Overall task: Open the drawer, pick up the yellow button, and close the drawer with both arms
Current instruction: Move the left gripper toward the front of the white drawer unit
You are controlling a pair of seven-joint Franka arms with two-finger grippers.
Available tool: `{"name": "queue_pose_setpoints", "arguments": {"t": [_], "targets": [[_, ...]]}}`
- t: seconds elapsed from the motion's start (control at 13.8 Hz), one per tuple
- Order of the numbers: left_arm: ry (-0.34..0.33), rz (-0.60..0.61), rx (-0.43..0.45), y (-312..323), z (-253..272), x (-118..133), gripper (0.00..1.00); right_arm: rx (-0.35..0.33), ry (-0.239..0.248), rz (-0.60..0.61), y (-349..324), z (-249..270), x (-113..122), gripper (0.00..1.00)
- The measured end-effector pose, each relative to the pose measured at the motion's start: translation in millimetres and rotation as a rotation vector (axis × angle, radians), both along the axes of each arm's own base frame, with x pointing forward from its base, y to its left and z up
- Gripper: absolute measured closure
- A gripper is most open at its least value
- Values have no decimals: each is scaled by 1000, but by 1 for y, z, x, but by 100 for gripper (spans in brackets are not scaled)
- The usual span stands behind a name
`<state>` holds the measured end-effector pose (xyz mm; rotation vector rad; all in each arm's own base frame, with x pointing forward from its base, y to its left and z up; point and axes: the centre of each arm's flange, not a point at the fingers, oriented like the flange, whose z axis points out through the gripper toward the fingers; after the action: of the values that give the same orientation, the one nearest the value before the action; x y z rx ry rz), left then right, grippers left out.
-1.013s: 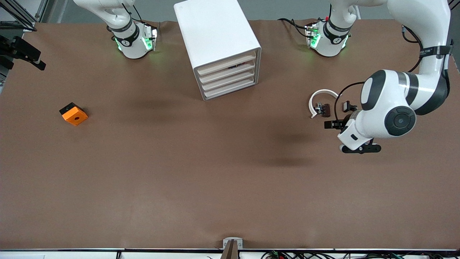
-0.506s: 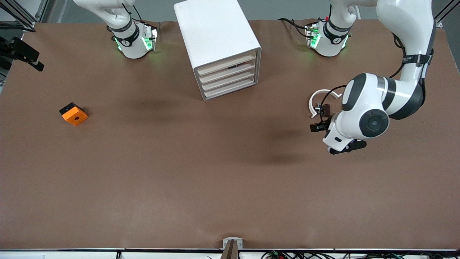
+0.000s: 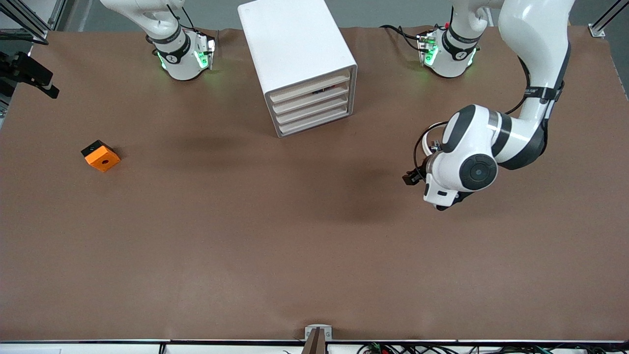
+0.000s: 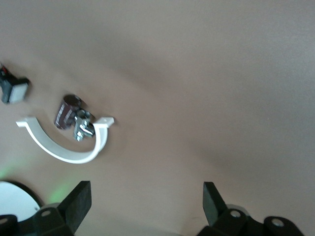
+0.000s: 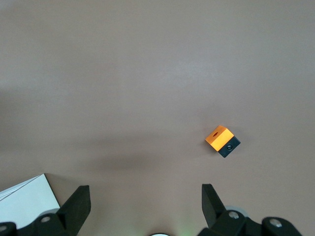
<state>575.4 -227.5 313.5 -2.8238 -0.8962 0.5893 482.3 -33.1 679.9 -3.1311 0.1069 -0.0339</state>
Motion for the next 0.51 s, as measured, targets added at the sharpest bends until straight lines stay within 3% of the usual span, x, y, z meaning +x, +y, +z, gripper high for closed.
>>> {"name": "queue_pose_setpoints", "arguments": {"t": [0.51], "targets": [[178, 455, 18, -38, -43, 7, 0, -11, 2, -1, -1, 0, 0, 0]]}}
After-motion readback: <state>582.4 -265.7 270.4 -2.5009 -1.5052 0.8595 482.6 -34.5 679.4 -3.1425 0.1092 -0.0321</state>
